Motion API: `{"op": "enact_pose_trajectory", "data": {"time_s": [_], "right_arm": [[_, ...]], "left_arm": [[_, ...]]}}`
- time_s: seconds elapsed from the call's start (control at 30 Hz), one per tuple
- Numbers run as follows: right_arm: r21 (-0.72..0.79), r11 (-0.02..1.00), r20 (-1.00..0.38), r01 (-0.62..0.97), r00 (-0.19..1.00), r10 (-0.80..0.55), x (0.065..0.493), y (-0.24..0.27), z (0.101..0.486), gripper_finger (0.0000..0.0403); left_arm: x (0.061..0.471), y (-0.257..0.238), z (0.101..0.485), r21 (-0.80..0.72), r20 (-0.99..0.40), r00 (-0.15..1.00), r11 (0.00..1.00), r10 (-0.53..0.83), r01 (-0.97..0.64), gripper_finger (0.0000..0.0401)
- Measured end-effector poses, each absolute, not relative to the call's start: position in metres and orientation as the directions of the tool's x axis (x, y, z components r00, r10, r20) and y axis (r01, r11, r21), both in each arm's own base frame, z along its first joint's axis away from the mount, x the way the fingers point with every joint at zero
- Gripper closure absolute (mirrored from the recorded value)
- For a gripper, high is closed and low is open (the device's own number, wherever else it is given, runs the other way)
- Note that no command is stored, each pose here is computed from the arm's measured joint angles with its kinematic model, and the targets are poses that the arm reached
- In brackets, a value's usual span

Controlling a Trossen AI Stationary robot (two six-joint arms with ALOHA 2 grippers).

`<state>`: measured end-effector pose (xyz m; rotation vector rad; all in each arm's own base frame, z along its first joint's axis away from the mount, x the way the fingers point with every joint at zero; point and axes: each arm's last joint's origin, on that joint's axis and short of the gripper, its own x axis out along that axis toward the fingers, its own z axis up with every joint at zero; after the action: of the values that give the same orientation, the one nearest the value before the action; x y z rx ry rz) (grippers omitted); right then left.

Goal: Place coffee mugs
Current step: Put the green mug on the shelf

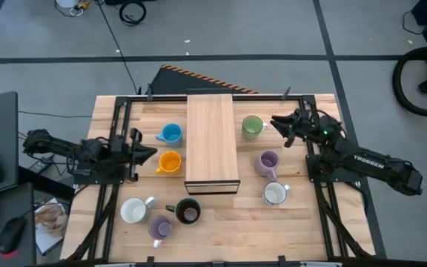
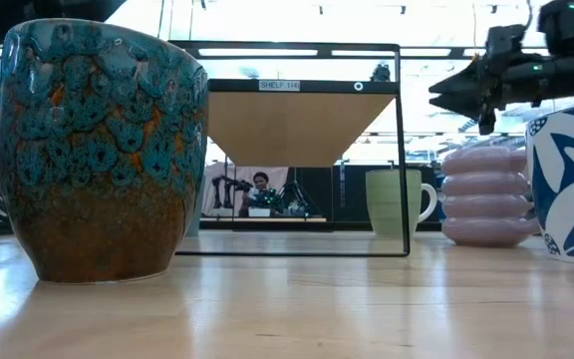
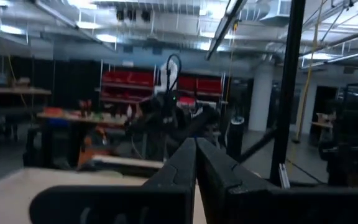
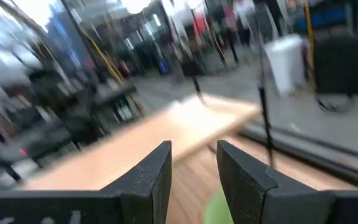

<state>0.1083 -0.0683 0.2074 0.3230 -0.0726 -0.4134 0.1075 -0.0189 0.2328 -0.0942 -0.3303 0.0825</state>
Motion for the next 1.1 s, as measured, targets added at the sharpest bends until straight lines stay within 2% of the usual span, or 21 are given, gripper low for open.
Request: {"op": "enact_pose_trajectory", "data": {"time_s": [0.1, 0.23, 0.43, 0.63, 0.87, 1.1], "right_arm": [[0.270, 0.863, -0.115, 0.426, 0.905, -0.411, 0.115, -0.074, 0.216, 0.0269], [0.226, 0.887, -0.220, 0.403, 0.908, -0.357, 0.127, -0.080, 0.228, 0.0269], [0.147, 0.907, -0.436, 0.394, 0.849, -0.298, 0.145, -0.084, 0.225, 0.0269], [-0.016, 0.934, -0.549, 0.358, 0.777, -0.308, 0.165, -0.081, 0.239, 0.0269], [-0.189, 0.956, -0.673, 0.223, 0.680, -0.291, 0.194, -0.069, 0.247, 0.0269], [-0.319, 0.932, -0.744, 0.174, 0.564, -0.360, 0.221, -0.065, 0.247, 0.0255]], "left_arm": [[0.107, -0.019, 0.234, -0.078, 0.331, 0.939, 0.994, 0.096, -0.075, 0.0383], [0.107, -0.019, 0.234, -0.090, 0.329, 0.939, 0.993, 0.097, -0.071, 0.0383], [0.108, -0.019, 0.233, -0.097, 0.320, 0.942, 0.993, 0.097, -0.069, 0.0383], [0.109, -0.019, 0.233, -0.031, 0.317, 0.941, 0.993, 0.116, -0.112, 0.0383], [0.108, -0.014, 0.234, -0.054, 0.308, 0.904, 0.954, 0.296, -0.294, 0.0383], [0.108, -0.015, 0.236, -0.071, 0.330, 0.909, 0.967, 0.256, -0.246, 0.0383]]}}
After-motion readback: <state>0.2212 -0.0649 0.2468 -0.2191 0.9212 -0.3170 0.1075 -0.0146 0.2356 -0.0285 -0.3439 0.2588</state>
